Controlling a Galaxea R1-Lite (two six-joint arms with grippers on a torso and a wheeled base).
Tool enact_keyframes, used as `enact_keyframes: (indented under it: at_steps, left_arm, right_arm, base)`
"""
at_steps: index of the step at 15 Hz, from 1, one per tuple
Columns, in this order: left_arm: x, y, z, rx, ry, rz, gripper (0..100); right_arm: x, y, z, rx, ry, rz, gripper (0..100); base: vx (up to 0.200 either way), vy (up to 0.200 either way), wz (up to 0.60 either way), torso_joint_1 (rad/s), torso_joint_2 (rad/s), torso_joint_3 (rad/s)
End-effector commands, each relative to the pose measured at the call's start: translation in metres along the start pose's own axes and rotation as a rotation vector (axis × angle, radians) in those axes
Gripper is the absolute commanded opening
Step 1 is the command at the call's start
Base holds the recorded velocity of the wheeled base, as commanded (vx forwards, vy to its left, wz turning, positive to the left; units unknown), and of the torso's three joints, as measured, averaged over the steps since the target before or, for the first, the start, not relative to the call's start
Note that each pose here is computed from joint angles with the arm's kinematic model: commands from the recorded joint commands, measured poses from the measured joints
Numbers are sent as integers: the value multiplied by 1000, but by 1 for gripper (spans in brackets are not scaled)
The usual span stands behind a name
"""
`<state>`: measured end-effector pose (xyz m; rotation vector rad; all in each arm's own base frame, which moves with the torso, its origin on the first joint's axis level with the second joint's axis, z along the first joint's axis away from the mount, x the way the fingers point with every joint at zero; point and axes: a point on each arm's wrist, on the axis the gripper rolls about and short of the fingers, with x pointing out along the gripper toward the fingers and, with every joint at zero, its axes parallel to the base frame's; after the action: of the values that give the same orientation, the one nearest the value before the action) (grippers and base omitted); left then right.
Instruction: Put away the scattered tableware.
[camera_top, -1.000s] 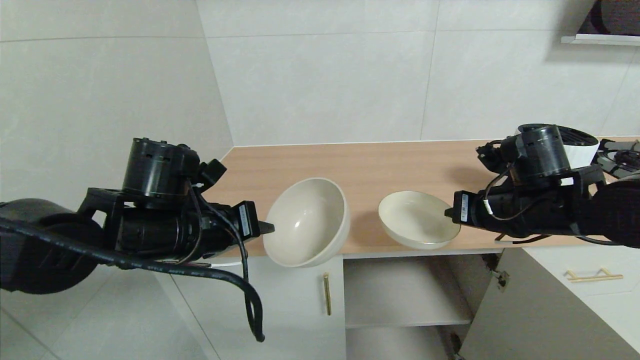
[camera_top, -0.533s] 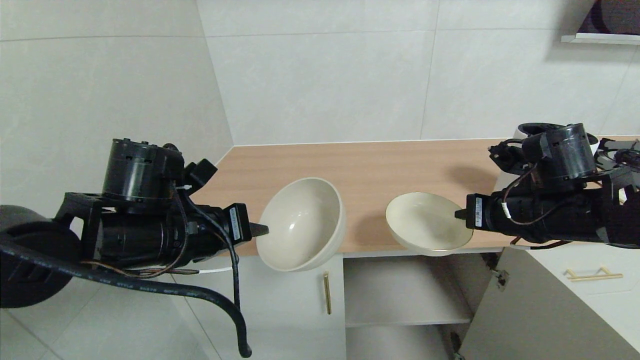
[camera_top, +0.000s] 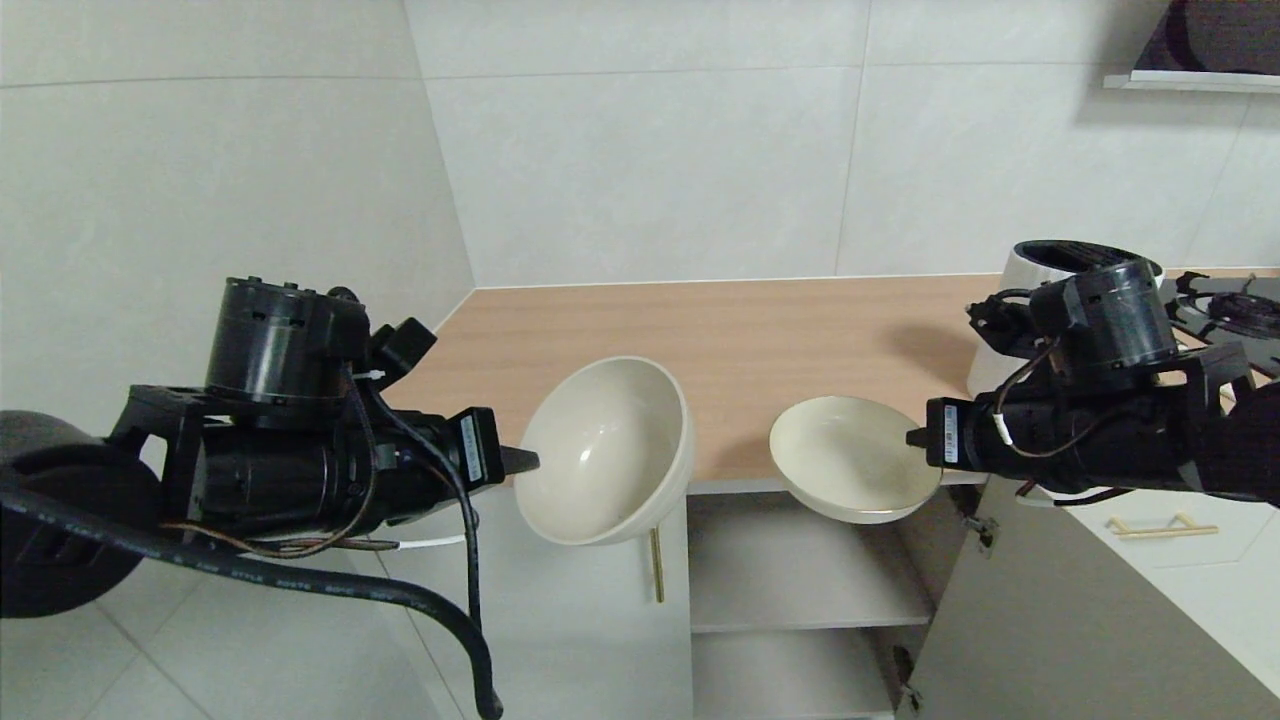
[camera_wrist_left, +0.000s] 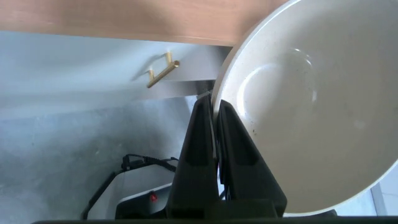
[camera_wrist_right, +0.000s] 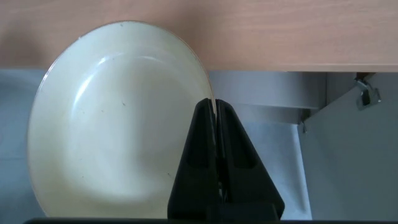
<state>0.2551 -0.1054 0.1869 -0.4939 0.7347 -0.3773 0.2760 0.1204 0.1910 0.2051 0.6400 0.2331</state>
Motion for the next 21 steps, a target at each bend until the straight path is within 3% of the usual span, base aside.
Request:
enact_keyframes:
  at_steps: [1,7,21]
  left_arm:
    - [1,1,0,-2,3,3,0]
    - [1,1,-1,12,5,3,0]
    - [-1,0,0,14,-1,-1,0]
  right_arm:
    - [5,-1,-2,-1,14,-7,0]
    - [7,1,-6,-13,29,0,0]
    - [13,0,-12,-41,55,-8,0]
  base:
    - [0,0,0,0,0,0]
    - [0,0,0,-41,91,50]
    - [0,0,0,-190,475,282]
